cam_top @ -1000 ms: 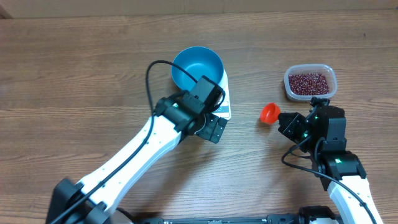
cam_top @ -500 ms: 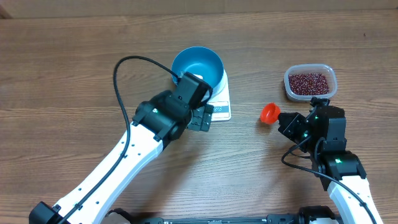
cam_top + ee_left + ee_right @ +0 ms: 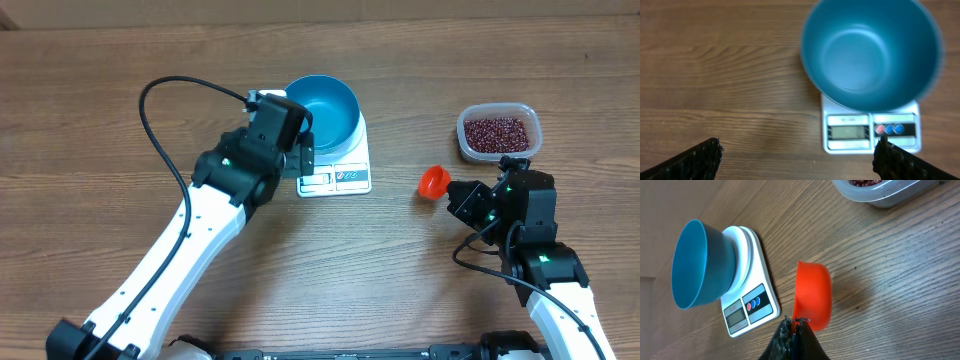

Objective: Scoop item into bowl and weigh 150g on scale
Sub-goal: 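Move the left gripper left to beside the blue bowl's rim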

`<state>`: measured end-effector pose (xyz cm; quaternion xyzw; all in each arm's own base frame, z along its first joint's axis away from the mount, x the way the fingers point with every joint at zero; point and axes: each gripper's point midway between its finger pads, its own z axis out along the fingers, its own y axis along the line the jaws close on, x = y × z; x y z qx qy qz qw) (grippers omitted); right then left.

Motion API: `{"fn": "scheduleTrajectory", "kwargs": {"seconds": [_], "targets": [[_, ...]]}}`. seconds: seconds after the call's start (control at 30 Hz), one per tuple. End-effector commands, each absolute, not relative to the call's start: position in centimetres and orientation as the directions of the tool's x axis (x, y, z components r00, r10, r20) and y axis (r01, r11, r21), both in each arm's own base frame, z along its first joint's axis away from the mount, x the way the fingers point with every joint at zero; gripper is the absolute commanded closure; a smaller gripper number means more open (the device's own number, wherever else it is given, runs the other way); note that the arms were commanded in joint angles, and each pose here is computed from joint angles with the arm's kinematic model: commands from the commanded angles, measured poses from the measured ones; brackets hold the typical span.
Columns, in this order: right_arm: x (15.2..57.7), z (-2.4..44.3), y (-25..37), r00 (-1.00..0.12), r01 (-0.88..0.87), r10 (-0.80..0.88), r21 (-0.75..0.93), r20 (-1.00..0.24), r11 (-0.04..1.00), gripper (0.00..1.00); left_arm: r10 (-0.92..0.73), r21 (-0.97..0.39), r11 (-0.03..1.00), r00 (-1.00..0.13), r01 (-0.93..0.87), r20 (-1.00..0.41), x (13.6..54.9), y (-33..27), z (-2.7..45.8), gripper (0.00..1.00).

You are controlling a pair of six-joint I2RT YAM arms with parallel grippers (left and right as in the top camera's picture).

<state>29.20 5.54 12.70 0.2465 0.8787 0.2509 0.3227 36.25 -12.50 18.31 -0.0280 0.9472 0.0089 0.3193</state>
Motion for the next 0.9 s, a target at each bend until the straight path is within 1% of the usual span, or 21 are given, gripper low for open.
{"fn": "scheduleTrajectory", "kwargs": {"seconds": [0.0, 0.13, 0.4, 0.63, 0.87], "targets": [[29.7, 14.0, 5.7, -0.659, 0.246, 0.592, 0.611, -0.464, 0.753, 0.96, -0.136, 0.016, 0.984, -0.804, -0.177, -0.578, 37.5, -10.6, 16.0, 0.00], [29.7, 14.0, 5.7, -0.659, 0.246, 0.592, 0.610, -0.464, 0.753, 0.96, -0.152, 0.066, 0.972, -0.813, -0.227, -0.562, 38.5, -8.9, 14.2, 0.00], [29.7, 14.0, 5.7, -0.659, 0.246, 0.592, 0.611, -0.464, 0.753, 0.96, -0.220, 0.053, 0.951, -0.787, -0.304, -0.577, 39.9, -6.2, 13.9, 0.01], [29.7, 14.0, 5.7, -0.659, 0.246, 0.592, 0.611, -0.464, 0.753, 0.96, -0.229, 0.046, 0.949, -0.784, -0.311, -0.577, 41.5, -6.3, 12.1, 0.00], [29.8, 14.0, 5.7, -0.657, 0.248, 0.592, 0.609, -0.466, 0.754, 0.96, -0.216, 0.079, 0.945, -0.787, -0.317, -0.578, 42.3, -5.8, 10.8, 0.01]]}}
